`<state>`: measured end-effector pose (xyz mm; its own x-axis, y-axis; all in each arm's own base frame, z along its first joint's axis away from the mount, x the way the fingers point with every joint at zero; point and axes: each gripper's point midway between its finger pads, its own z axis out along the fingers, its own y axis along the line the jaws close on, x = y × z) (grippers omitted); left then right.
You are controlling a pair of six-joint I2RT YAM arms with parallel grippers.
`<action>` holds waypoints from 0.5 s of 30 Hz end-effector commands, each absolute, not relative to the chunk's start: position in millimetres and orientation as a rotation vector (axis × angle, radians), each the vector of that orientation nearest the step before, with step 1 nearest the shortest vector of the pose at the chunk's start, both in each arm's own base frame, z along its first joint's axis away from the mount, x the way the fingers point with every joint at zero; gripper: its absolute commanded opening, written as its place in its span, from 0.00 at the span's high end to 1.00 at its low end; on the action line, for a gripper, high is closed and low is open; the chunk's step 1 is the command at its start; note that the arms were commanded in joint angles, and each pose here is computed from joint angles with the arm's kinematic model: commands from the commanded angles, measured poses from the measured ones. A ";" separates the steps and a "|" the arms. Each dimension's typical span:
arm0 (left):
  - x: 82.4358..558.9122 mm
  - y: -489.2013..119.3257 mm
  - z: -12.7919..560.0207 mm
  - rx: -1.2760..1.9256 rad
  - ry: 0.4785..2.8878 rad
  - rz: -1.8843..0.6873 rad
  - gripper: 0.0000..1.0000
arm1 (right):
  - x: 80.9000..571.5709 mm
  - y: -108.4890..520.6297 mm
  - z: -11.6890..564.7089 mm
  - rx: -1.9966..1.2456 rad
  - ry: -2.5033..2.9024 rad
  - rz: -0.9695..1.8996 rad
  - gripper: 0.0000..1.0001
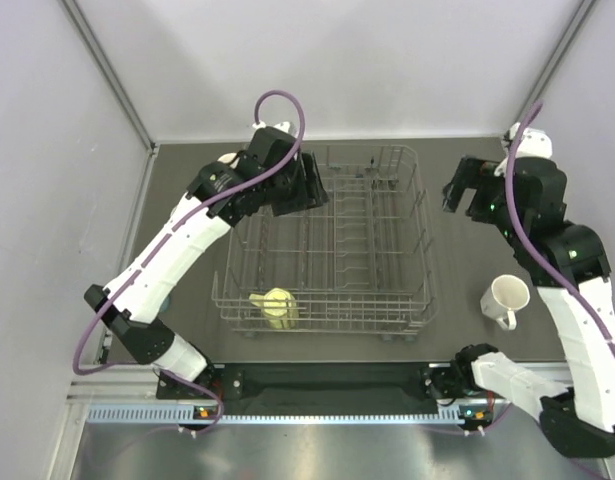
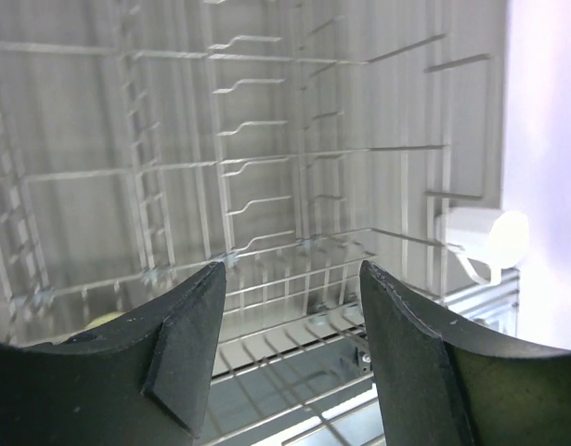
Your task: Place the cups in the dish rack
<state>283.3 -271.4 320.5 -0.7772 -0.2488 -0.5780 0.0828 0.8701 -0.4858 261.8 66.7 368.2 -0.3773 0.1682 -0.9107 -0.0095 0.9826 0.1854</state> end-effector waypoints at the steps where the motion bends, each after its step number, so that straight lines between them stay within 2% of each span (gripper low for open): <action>1: 293.5 -279.8 350.4 -0.020 2.296 -0.733 0.35 | 256.4 8.3 337.4 0.412 2.097 -0.045 0.00; 3: 298.8 -280.8 351.9 0.001 2.295 -0.740 0.35 | 249.8 -16.6 319.1 0.544 2.162 -0.096 0.00; 5: 302.2 -281.6 347.9 0.017 2.327 -0.777 0.35 | 247.0 -17.7 303.2 0.581 2.216 -0.055 0.00; 9: 309.1 -268.3 344.0 0.022 2.365 -0.789 0.36 | 234.3 -33.9 279.1 0.694 2.298 -0.146 0.00; 15: 339.5 -199.2 337.8 -0.165 2.361 -0.632 0.36 | 239.8 -33.7 279.9 0.663 2.325 -0.120 0.00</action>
<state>333.3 -230.6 323.7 -0.7944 -0.2511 -0.5531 0.0751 0.8630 -0.4996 240.9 -35.8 273.7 -0.6121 0.4262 -0.6661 0.5074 0.8577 0.0826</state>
